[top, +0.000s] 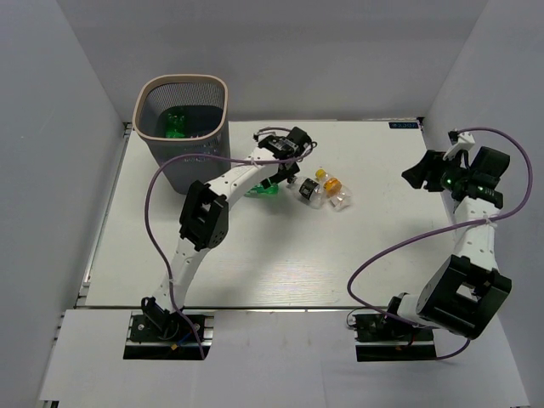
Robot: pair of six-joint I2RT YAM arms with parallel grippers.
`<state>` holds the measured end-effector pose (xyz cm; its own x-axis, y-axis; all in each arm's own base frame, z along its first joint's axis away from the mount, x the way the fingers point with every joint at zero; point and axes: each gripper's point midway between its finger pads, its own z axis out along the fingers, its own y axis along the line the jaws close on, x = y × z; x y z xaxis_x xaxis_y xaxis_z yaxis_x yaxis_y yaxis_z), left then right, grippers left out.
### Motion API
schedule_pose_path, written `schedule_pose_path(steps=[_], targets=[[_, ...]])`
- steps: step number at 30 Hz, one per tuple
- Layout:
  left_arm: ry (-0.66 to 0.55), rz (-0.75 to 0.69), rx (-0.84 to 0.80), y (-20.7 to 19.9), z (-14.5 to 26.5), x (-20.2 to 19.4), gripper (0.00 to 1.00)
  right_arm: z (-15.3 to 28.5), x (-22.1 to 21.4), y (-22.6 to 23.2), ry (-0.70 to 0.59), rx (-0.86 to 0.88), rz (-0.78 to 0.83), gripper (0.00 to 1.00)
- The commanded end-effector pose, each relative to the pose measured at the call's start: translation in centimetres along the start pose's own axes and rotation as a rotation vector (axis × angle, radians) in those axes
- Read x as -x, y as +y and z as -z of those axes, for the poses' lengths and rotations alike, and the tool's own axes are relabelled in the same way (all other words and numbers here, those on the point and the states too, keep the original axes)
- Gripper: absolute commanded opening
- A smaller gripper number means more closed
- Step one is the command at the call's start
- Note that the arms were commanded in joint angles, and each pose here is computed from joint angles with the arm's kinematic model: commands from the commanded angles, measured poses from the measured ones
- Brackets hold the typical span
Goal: Put the plastic bottles in the bin
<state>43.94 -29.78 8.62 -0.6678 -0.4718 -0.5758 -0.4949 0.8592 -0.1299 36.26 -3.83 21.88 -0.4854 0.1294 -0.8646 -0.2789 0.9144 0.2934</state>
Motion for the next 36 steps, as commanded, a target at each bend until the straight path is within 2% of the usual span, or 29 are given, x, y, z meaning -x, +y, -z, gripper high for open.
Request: schedule_pose_path(steps=[1,2,5,6,8,9,11,12,14,15,17,20,21,25,28,31,36], targets=[[-0.103,-0.115,-0.205,-4.0,5.2,2.7,0.79,0.4,0.0,0.1,-0.013,0.024,0.007,0.64],[-0.107,-0.194,-0.233,-3.5,6.1,2.9,0.79,0.4,-0.1,-0.3,-0.012,0.02,0.003,0.64],[-0.077,-0.345,-0.312,-2.9,8.4,0.0,0.81,0.5,-0.3,-0.9,-0.012,0.013,-0.011,0.64],[-0.098,-0.447,-0.37,-2.8,10.8,0.0,0.83,0.3,-0.5,-1.1,-0.006,0.019,-0.023,0.64],[-0.084,-0.602,-0.408,-1.7,11.3,-1.4,0.87,0.3,-0.5,-1.5,-0.006,0.013,-0.036,0.64],[-0.11,-0.73,-0.404,-1.1,11.5,-0.9,0.92,0.3,-0.5,-1.6,-0.006,0.015,-0.042,0.64],[-0.134,-0.876,-0.368,0.0,11.8,0.1,0.95,0.1,-0.8,-1.6,0.0,0.028,-0.056,0.62],[-0.162,-1.016,-0.33,0.6,11.0,1.2,0.95,0.0,-0.8,-1.5,0.001,0.035,-0.059,0.62],[-0.179,-1.153,-0.31,0.4,10.2,2.0,0.95,0.0,-0.8,-1.5,0.004,0.04,-0.063,0.61],[-0.233,-1.268,-0.291,0.2,10.2,3.1,0.95,-0.1,-0.8,-1.3,0.003,0.047,-0.061,0.61],[-0.268,-1.369,-0.289,-0.1,9.4,3.3,0.95,-0.1,-0.8,-1.3,0.006,0.049,-0.067,0.61],[-0.251,-1.532,-0.364,0.1,7.1,1.9,0.95,0.2,-0.3,-1.3,0.008,0.045,-0.048,0.61],[-0.287,-1.566,-0.386,-0.4,7.0,1.9,0.95,0.3,-0.1,-1.2,0.008,0.044,-0.042,0.61],[-0.252,-1.67,-0.397,-0.1,4.7,1.9,0.96,0.9,-0.2,-1.4,0.017,0.027,-0.019,0.61],[-0.236,-1.674,-0.419,0.3,3.3,2.2,0.96,1.1,-0.7,-1.4,0.035,0.019,-0.027,0.61],[-0.277,-1.673,-0.429,-0.4,2.8,3.5,0.98,1.3,-1.0,-1.2,0.047,0.021,-0.038,0.61],[-0.225,-1.705,-0.432,1.0,0.2,2.9,0.98,1.4,-1.1,-1.3,0.06,0.008,-0.051,0.6]])
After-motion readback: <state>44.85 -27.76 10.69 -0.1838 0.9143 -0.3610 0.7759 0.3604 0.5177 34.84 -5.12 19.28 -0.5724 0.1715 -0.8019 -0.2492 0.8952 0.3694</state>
